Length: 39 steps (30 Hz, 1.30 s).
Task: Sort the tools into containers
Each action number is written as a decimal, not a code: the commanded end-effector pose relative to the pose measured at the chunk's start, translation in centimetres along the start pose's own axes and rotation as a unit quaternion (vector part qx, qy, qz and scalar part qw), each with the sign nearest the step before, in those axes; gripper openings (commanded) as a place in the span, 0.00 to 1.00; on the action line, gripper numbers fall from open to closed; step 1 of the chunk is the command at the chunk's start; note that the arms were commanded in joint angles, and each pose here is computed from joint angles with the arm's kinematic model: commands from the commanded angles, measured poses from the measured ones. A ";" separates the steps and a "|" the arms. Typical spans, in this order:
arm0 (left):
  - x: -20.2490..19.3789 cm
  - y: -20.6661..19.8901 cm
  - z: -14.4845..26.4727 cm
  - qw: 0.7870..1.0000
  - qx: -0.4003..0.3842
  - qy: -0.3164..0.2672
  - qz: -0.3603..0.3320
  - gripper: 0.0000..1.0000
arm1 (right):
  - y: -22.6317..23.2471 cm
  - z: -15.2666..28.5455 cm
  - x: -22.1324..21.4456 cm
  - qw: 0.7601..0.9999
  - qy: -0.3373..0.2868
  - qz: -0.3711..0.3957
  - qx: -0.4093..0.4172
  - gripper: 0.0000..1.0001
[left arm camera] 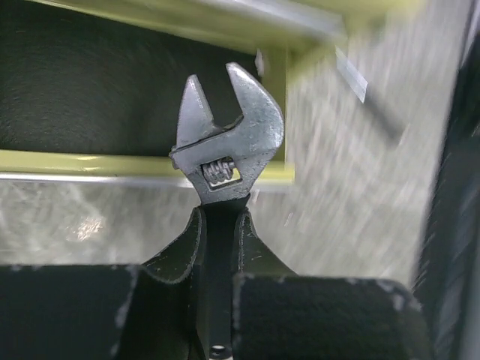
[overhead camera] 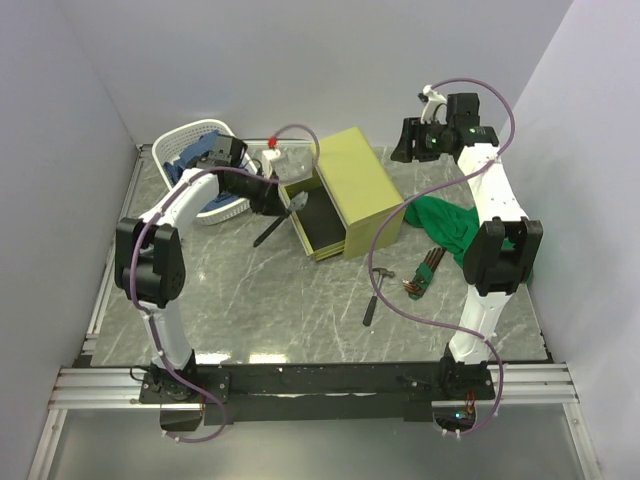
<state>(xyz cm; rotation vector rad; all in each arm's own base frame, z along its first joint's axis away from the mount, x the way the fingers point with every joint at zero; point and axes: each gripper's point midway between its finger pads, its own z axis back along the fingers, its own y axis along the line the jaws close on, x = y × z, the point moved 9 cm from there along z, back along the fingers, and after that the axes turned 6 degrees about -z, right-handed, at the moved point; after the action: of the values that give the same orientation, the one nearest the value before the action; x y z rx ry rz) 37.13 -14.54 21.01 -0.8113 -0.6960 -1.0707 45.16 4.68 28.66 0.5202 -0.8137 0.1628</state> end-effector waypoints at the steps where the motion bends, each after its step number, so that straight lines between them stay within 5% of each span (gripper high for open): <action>1: 5.5 1.0 0.6 0.974 0.000 -0.142 0.177 0.01 | 0.2 1.7 0.2 1.000 -0.015 0.014 -0.017 0.64; 7: 7.5 4.1 0.2 0.917 -0.019 -0.230 0.326 0.01 | 0.1 1.6 -0.2 1.000 -0.009 0.015 -0.025 0.64; 16: 8.5 6.0 -2.8 0.840 0.020 -0.248 0.483 0.01 | 0.0 1.8 -1.2 0.999 0.003 0.020 -0.032 0.64; 20: 10.0 4.3 -5.5 0.833 0.005 -0.245 0.495 0.01 | -0.2 1.4 -1.5 1.000 0.008 0.014 -0.026 0.64; 29: 6.6 3.0 -9.2 0.780 0.056 -0.191 0.593 0.01 | 0.2 1.6 -0.3 1.000 -0.006 0.017 -0.016 0.64; 39: 5.6 2.6 -9.6 0.775 0.076 -0.178 0.602 0.01 | 0.4 1.8 -0.7 1.000 -0.003 0.012 -0.008 0.64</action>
<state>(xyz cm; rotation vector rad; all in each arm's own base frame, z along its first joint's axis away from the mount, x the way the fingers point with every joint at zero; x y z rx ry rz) 41.90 -24.18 16.24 -1.0137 -0.3072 0.3661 44.26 4.35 25.68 0.4872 -0.7297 0.1569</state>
